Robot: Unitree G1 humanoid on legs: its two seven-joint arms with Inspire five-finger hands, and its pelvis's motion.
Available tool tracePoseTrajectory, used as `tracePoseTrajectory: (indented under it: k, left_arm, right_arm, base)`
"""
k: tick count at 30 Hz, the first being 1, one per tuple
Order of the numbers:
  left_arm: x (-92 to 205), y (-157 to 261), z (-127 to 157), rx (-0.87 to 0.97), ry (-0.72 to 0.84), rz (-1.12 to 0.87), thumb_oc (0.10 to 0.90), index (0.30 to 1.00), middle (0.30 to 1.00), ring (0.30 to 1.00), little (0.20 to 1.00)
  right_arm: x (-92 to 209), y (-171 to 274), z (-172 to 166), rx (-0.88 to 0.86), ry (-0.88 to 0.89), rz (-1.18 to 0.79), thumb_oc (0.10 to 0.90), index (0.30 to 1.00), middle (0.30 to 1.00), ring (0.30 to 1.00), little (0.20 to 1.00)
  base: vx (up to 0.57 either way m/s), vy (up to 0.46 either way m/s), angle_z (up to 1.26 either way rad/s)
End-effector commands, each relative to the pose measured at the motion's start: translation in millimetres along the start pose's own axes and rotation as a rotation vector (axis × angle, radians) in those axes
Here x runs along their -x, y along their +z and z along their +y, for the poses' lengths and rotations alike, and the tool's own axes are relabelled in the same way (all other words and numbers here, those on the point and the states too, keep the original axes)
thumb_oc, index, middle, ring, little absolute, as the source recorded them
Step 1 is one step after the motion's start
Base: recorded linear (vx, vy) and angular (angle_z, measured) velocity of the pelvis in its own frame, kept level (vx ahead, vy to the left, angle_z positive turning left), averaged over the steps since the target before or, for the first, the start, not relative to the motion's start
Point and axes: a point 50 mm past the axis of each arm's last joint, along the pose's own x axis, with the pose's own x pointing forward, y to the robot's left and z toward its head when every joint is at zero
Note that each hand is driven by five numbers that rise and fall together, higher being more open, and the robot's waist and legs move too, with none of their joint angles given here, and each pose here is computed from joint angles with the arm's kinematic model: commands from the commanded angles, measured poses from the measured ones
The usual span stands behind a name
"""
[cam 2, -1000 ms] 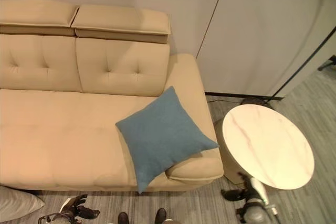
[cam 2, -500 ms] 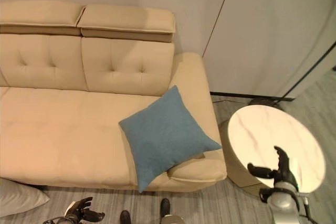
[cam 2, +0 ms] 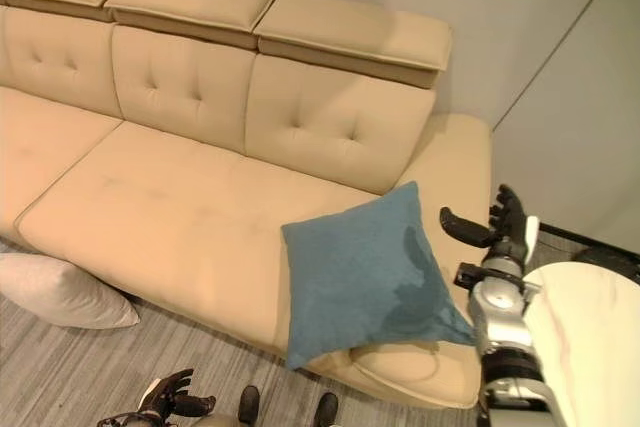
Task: Pick up all the scattered cushions and arrange them neatly on the sofa.
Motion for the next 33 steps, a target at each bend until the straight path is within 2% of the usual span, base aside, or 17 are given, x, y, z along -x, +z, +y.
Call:
tracePoseTrajectory:
  k: [1, 7, 13, 19, 21, 22, 27, 28, 32, 33]
  left_arm:
    - [-1, -3, 9, -0.077, 0.004, 0.024, 0.800, 0.900, 0.900, 0.900, 0.900]
    - [-3, 5, 7, -0.069, 0.006, -0.007, 0.800, 0.900, 0.900, 0.900, 0.900]
    - [-6, 20, 6, -0.030, 0.011, -0.058, 0.800, 0.900, 0.900, 0.900, 0.900]
    - [-8, 73, 10, 0.140, 0.034, -0.258, 0.800, 0.900, 0.900, 0.900, 0.900]
    - [-4, 106, 11, 0.222, 0.029, -0.386, 0.800, 0.900, 0.900, 0.900, 0.900]
    - [-4, 106, 11, 0.222, 0.029, -0.386, 0.800, 0.900, 0.900, 0.900, 0.900]
    - [8, 156, 6, 0.403, -0.020, -0.571, 0.800, 0.900, 0.900, 0.900, 0.900]
    - [13, 176, 3, 0.433, -0.044, -0.640, 0.800, 0.900, 0.900, 0.900, 0.900]
    - [20, 199, -1, 0.427, -0.070, -0.711, 0.800, 0.900, 0.900, 0.900, 0.900]
    - [25, 218, -6, 0.417, -0.085, -0.755, 0.800, 0.900, 0.900, 0.900, 0.900]
  right_arm:
    - [-14, 49, -15, -0.052, -0.052, -0.195, 0.800, 0.900, 0.900, 0.900, 0.900]
    - [-17, 46, -21, 0.019, -0.056, -0.172, 0.800, 0.900, 0.900, 0.900, 0.900]
    - [-18, 41, -12, 0.107, 0.007, -0.146, 0.800, 0.900, 0.900, 0.900, 0.900]
    - [-7, 25, 4, 0.120, 0.108, -0.121, 0.800, 0.900, 0.900, 0.900, 0.900]
    - [0, 17, 16, 0.117, 0.159, -0.108, 0.800, 0.900, 0.900, 0.900, 0.900]
    - [0, 17, 16, 0.117, 0.159, -0.108, 0.800, 0.900, 0.900, 0.900, 0.900]
    - [12, 8, 38, 0.095, 0.227, -0.102, 0.800, 0.900, 0.900, 0.900, 0.900]
    - [15, 7, 49, 0.086, 0.259, -0.106, 0.800, 0.900, 0.900, 0.900, 0.900]
    - [19, 8, 61, 0.065, 0.288, -0.113, 0.800, 0.900, 0.900, 0.900, 0.900]
    - [20, 14, 74, 0.046, 0.318, -0.133, 0.800, 0.900, 0.900, 0.900, 0.900]
  base:
    - [-0.05, -0.033, 0.44]
    - [-0.01, -0.022, 0.21]
    - [0.00, -0.010, 0.06]
    - [0.00, -0.006, 0.00]
    - [0.01, -0.020, 0.00]
    - [0.00, 0.000, 0.00]
    - [-0.01, -0.027, 0.00]
    - [-0.03, -0.030, -0.02]
    - [-0.05, -0.022, -0.01]
    - [-0.07, -0.021, -0.06]
